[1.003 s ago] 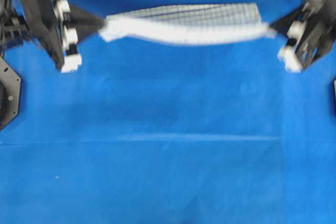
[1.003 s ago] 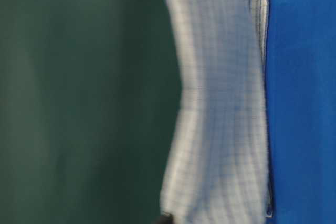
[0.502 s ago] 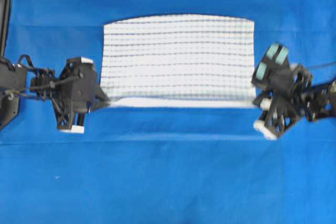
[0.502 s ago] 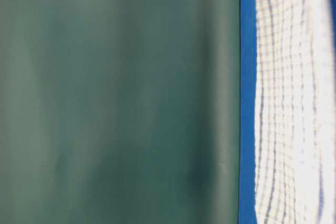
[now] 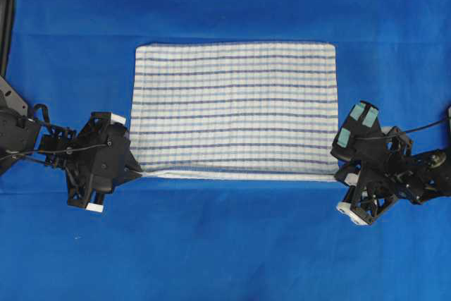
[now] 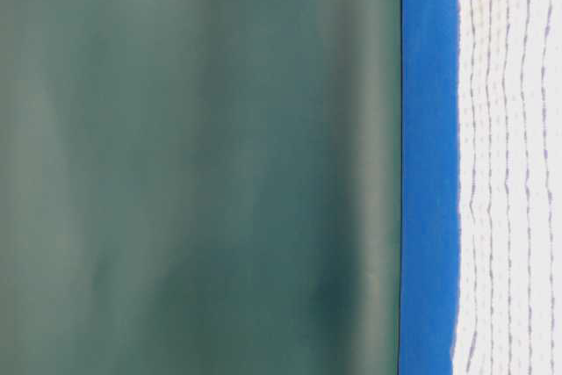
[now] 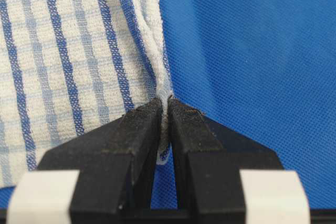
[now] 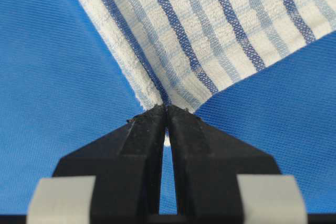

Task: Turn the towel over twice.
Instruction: 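Swing the held corners over and lay the towel flat toward the near side, then open both grippers to release the towel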

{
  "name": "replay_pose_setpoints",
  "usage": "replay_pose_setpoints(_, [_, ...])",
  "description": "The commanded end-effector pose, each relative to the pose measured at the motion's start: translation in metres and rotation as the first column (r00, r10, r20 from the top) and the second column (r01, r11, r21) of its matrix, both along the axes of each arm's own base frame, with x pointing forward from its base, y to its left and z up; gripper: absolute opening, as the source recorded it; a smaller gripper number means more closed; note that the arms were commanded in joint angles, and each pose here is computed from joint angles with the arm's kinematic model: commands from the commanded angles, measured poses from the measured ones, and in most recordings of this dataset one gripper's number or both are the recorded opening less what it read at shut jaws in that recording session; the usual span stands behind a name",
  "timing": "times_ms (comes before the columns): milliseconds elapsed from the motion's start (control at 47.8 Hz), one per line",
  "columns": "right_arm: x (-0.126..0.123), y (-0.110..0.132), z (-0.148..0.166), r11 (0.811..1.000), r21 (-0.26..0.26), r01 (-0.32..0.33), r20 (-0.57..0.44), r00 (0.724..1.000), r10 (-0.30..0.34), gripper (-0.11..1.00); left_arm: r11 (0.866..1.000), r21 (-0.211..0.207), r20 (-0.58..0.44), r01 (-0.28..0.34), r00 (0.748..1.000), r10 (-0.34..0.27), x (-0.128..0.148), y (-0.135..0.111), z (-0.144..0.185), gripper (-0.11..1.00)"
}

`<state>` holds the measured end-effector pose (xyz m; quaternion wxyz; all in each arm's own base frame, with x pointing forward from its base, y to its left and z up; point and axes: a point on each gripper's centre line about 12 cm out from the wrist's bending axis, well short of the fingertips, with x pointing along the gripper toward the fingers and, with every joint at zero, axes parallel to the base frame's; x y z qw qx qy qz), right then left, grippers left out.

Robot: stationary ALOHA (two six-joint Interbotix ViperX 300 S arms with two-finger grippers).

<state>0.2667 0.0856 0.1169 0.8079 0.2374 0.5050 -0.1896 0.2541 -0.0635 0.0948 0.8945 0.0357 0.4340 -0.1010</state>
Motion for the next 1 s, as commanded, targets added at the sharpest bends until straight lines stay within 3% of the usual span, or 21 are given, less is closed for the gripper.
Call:
replay_pose_setpoints(0, [0.004,0.006,0.007,1.0,0.008,-0.014,0.023,1.0,0.014,0.05,1.0,-0.003,0.007,0.005,1.0,-0.005,0.0,-0.002,0.002,0.04])
replay_pose_setpoints(439, [0.007,0.006,0.008,1.0,-0.004,-0.028,0.032,0.999,0.029,0.05,1.0,-0.003,0.013,0.005,1.0,-0.005,0.003,-0.002,0.003,0.05])
replay_pose_setpoints(481, [0.008,0.007,0.009,1.0,-0.002,-0.029,0.035,0.999,0.029,0.05,1.0,-0.004,0.016,0.005,1.0,-0.004,0.003,-0.002,0.004,0.08])
replay_pose_setpoints(564, [0.01,0.007,0.012,1.0,-0.004,-0.027,0.041,0.999,0.027,0.06,1.0,-0.004,0.02,0.007,1.0,-0.007,0.003,-0.003,0.005,0.26])
replay_pose_setpoints(606, [0.013,0.007,0.015,0.999,-0.013,-0.03,0.048,0.998,0.031,0.14,1.0,-0.005,0.024,0.006,1.0,-0.006,0.004,-0.002,0.007,0.39])
replay_pose_setpoints(711, [0.02,0.006,0.024,0.997,-0.056,-0.049,0.073,0.996,0.053,0.47,1.0,-0.006,0.044,0.011,0.999,-0.011,0.006,-0.003,0.017,0.67])
replay_pose_setpoints(794, [0.027,0.004,0.036,0.993,-0.101,-0.069,0.106,0.991,0.08,0.67,1.0,-0.01,0.064,0.014,0.998,-0.013,0.008,-0.003,0.028,0.69])
replay_pose_setpoints(982, [0.033,-0.008,0.071,0.969,-0.229,-0.098,0.204,0.968,0.146,0.62,1.0,-0.021,0.133,0.008,0.991,-0.005,0.01,0.0,0.066,0.61])
